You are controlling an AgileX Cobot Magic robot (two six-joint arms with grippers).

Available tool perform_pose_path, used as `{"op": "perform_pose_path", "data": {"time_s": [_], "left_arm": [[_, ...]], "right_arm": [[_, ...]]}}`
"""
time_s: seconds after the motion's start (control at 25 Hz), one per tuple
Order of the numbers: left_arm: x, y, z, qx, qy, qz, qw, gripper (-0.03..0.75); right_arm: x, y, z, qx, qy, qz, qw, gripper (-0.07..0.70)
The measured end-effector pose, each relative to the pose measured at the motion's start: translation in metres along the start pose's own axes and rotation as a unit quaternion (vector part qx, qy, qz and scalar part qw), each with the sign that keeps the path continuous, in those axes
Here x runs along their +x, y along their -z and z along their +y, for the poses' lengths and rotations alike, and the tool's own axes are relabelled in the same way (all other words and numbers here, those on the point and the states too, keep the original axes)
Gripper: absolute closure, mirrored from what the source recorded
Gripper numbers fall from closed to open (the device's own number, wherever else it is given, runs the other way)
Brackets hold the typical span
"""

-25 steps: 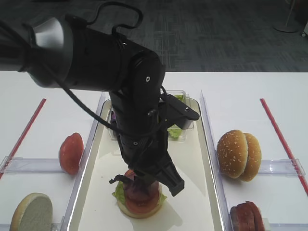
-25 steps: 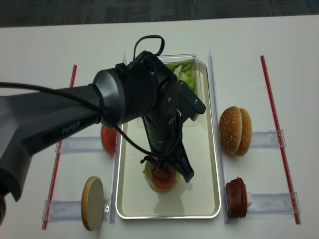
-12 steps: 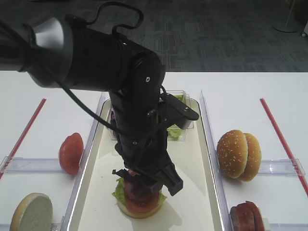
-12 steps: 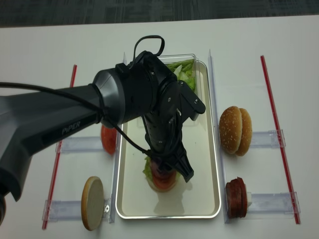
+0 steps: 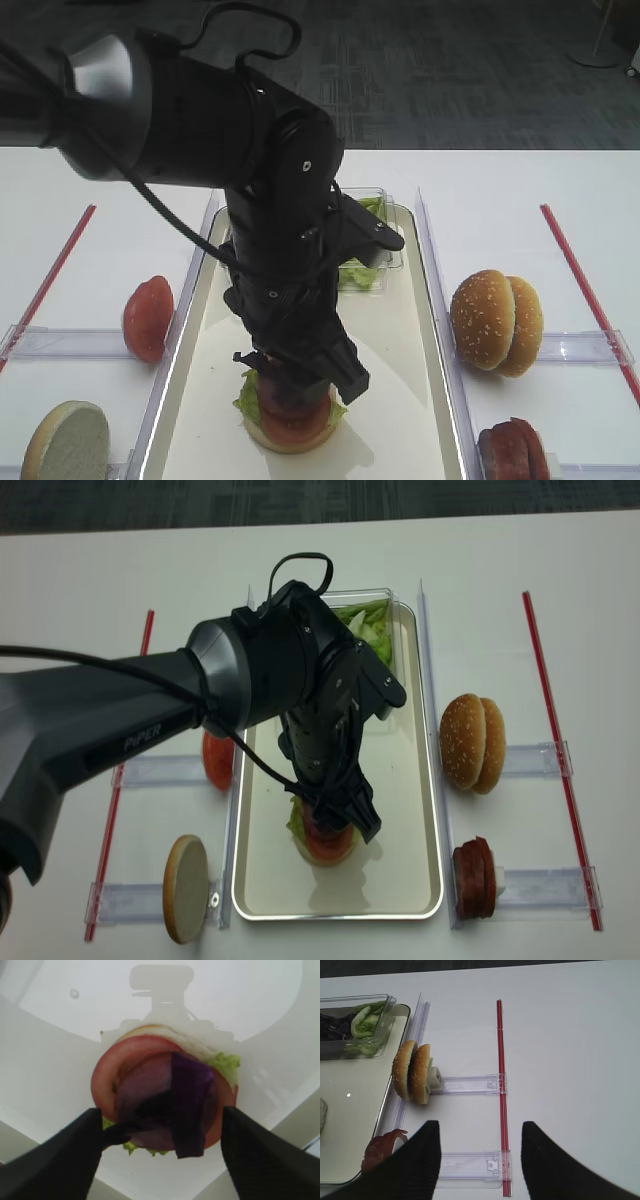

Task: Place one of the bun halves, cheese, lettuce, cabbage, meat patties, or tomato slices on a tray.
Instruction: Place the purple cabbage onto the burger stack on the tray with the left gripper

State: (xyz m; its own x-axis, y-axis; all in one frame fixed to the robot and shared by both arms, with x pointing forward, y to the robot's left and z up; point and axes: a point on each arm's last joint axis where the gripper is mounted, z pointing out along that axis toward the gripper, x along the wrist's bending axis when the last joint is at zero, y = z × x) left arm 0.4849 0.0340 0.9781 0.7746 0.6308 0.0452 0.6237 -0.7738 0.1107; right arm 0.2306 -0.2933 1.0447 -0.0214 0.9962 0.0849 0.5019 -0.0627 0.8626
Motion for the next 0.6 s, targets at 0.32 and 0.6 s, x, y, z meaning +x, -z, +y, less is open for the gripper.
{"op": "perform_pose_path", "data": {"time_s": [0.32,0.6], "left_arm": [[0.004,0.025,0.012,-0.007,0.016,-0.011,0.9998,0.239],[0.038,0.033,0.009,0.007,0.069,-0.018,0.9974,0.239]], "right_arm": [[0.000,0.000,0.000,0.000,0.000,0.000,1.0000,0.232],[0.000,0.000,0.000,0.000,0.000,0.000,1.0000,0.232]]}}
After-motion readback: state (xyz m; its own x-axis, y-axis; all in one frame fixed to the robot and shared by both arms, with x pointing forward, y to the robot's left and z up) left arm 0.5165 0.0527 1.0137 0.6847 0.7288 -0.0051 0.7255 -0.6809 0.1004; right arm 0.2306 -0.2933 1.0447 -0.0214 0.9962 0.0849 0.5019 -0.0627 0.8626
